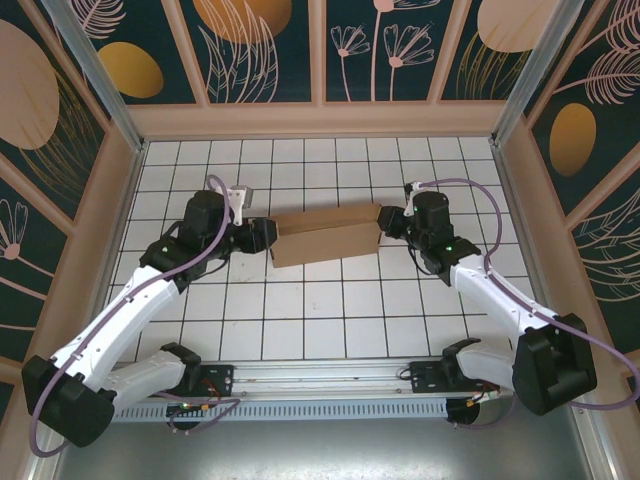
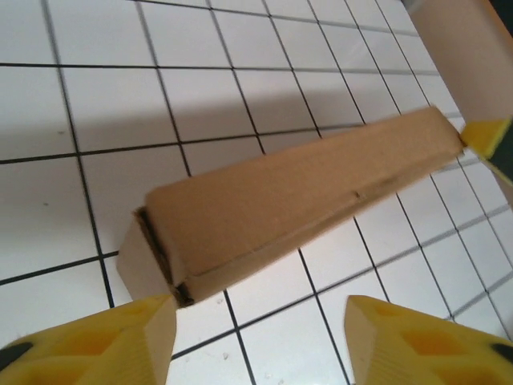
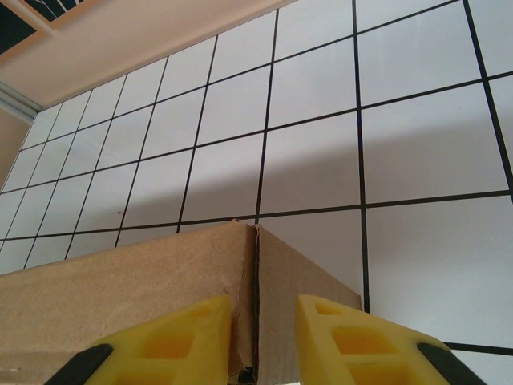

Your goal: Fold the paper box

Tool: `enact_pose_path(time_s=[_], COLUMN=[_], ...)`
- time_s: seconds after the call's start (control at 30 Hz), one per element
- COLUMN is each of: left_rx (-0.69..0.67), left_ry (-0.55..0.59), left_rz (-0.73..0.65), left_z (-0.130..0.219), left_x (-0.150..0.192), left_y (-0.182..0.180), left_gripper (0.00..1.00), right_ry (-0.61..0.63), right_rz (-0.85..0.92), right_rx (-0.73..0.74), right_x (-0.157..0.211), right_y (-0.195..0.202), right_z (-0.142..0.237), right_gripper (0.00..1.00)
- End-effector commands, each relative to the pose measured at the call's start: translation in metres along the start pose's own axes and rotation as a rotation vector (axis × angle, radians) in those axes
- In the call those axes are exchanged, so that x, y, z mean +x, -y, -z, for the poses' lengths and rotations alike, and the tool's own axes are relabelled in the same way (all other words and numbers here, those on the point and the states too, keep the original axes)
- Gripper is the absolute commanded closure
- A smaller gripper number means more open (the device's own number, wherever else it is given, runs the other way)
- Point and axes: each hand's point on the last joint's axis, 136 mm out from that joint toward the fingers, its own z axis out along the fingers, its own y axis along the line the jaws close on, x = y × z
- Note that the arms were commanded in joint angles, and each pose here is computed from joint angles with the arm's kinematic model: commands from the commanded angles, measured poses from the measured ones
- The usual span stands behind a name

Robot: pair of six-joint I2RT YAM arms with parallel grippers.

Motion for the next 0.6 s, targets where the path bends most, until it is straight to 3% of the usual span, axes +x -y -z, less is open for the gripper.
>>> enact_pose_path(time_s=[0.0,0.3,0.57], left_rx=[-0.074,0.001,-0.038], left_ry=[0.059,0.023,-0.016], left_rz=[0.117,0.269,0.352], left_z=[-0.001,-0.035,-0.051], left_x=[-0.009,0.013,0.048], left_y=[-0.022,-0.042,-0.065], left_gripper=[0.37,0.36,0.45], right_ry=[-0.101,-0.113,-0.132], right_rz=[-0.007,-0.002,0.006], right_rx=[0.084,0.088,0.101], right_x=[0.030,0.034,0.041], right_y=[0.020,0.022,0.027], right_z=[-0.006,-0.007,-0.006], right_gripper=[0.72,0.72,0.72])
